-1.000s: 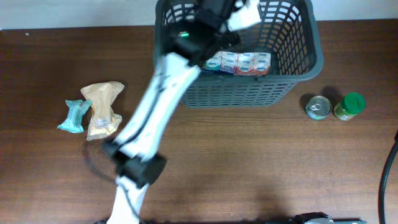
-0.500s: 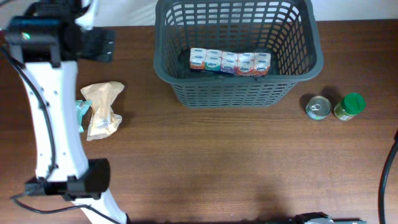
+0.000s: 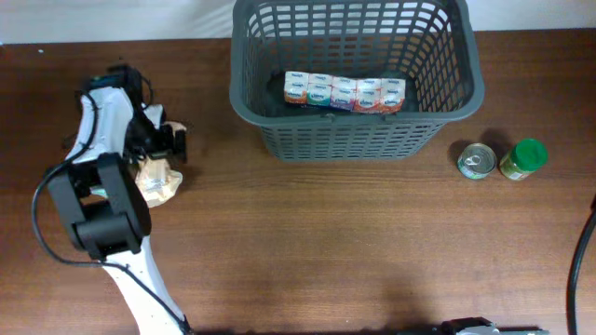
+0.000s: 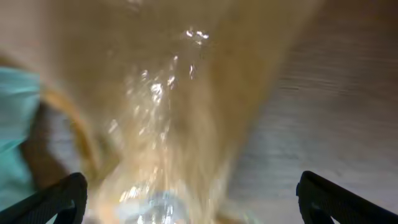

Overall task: Pack container
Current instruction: 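Move the left gripper to the tan pouch and grasp it, then carry the tan pouch into the basket and release it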

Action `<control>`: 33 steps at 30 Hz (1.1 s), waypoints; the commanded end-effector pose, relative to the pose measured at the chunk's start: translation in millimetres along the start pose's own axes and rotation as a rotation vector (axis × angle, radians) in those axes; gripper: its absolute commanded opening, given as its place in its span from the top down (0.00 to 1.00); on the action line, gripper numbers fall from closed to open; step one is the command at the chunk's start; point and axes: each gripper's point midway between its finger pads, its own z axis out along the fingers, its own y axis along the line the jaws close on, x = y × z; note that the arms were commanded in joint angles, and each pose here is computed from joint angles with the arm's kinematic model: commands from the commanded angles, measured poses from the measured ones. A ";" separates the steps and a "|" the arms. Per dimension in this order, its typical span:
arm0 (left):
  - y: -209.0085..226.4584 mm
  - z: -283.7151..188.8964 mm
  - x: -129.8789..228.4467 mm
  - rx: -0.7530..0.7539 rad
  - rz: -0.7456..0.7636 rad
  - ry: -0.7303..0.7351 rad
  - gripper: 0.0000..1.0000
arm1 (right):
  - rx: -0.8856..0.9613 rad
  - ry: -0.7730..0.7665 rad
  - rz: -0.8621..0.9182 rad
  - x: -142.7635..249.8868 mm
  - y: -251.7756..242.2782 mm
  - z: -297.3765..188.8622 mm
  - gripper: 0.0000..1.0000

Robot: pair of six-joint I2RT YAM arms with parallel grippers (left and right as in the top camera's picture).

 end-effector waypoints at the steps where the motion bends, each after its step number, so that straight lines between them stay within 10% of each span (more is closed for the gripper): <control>1: 7.7 12.6 -5.5 -0.014 -0.019 -0.001 0.01 | 0.015 0.001 0.010 0.8 -2.9 -0.5 0.01; 25: 27.1 51.3 -11.1 -0.116 -0.041 0.038 0.04 | 0.015 0.001 0.010 0.8 -2.9 -0.5 0.01; 31: 26.7 52.5 -11.1 -0.113 -0.041 0.040 0.98 | 0.015 0.001 0.010 0.8 -2.9 -0.5 0.01; 33: 26.0 50.7 -6.0 -0.112 -0.040 0.061 0.98 | 0.015 0.001 0.010 0.8 -2.9 -0.5 0.01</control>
